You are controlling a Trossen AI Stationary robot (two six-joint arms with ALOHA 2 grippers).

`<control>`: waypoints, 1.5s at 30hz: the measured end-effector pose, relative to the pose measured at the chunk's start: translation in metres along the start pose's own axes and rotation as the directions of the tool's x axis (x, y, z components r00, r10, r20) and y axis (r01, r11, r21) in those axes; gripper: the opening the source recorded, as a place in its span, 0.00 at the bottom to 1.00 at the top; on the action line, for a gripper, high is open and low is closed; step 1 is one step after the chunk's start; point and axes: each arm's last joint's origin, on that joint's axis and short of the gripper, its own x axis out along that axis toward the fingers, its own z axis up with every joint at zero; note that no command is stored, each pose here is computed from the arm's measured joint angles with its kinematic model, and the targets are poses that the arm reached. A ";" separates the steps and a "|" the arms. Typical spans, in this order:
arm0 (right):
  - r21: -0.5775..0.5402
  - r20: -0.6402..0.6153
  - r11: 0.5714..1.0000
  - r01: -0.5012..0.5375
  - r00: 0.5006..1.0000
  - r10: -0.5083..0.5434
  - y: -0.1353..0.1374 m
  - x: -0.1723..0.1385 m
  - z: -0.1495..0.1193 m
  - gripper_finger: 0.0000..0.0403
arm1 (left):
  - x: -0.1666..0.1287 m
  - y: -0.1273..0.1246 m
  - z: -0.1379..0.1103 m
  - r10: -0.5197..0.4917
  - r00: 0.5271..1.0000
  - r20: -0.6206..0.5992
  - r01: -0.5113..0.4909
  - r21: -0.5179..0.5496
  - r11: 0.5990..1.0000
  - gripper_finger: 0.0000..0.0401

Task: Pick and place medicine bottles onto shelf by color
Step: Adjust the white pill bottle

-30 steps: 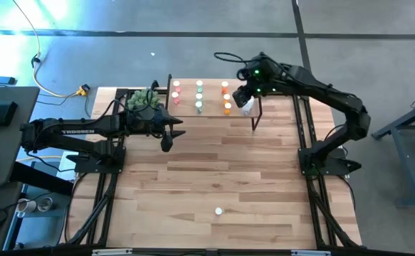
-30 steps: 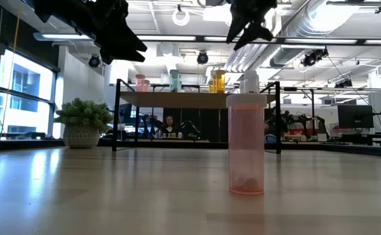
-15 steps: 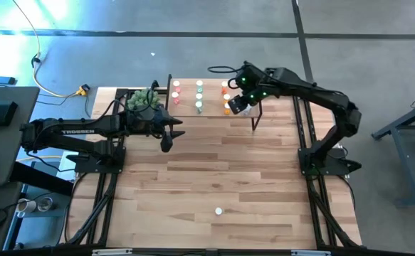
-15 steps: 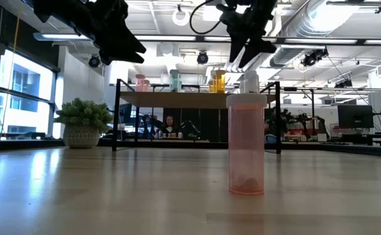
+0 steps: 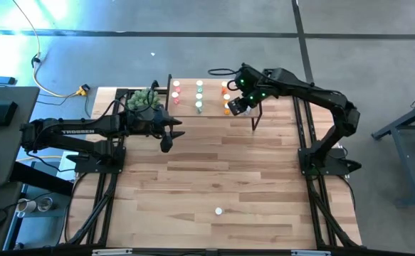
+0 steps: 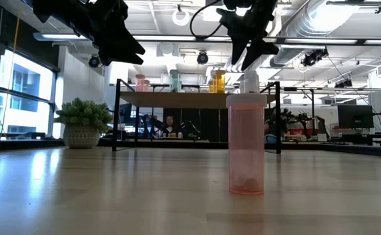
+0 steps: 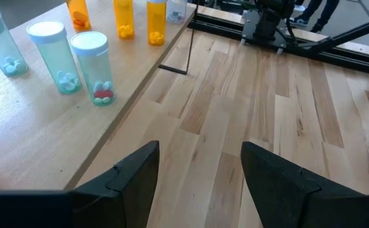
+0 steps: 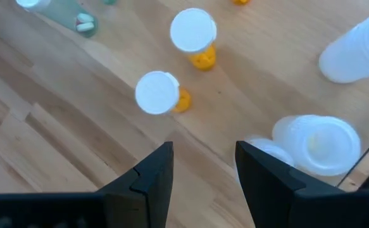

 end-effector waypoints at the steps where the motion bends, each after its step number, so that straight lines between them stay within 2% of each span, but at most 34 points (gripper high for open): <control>1: 0.000 -0.007 1.000 -0.013 1.000 0.013 0.000 0.000 0.000 0.40 | 0.000 0.000 0.000 0.000 1.000 0.000 0.000 0.000 1.000 0.53; 20: 0.001 -0.066 0.999 -0.032 0.997 0.032 0.000 0.002 -0.004 0.40 | 0.000 0.000 0.000 0.000 1.000 0.000 0.000 0.000 1.000 0.53; 40: 0.000 -0.091 0.999 0.042 0.995 -0.042 -0.005 0.001 -0.007 0.40 | 0.000 0.000 0.000 0.000 1.000 0.001 0.000 -0.004 1.000 0.53; 45: -0.014 -0.092 0.996 0.085 0.992 -0.086 -0.007 0.001 -0.009 0.40 | 0.000 0.000 0.000 0.000 1.000 0.001 0.000 -0.004 1.000 0.53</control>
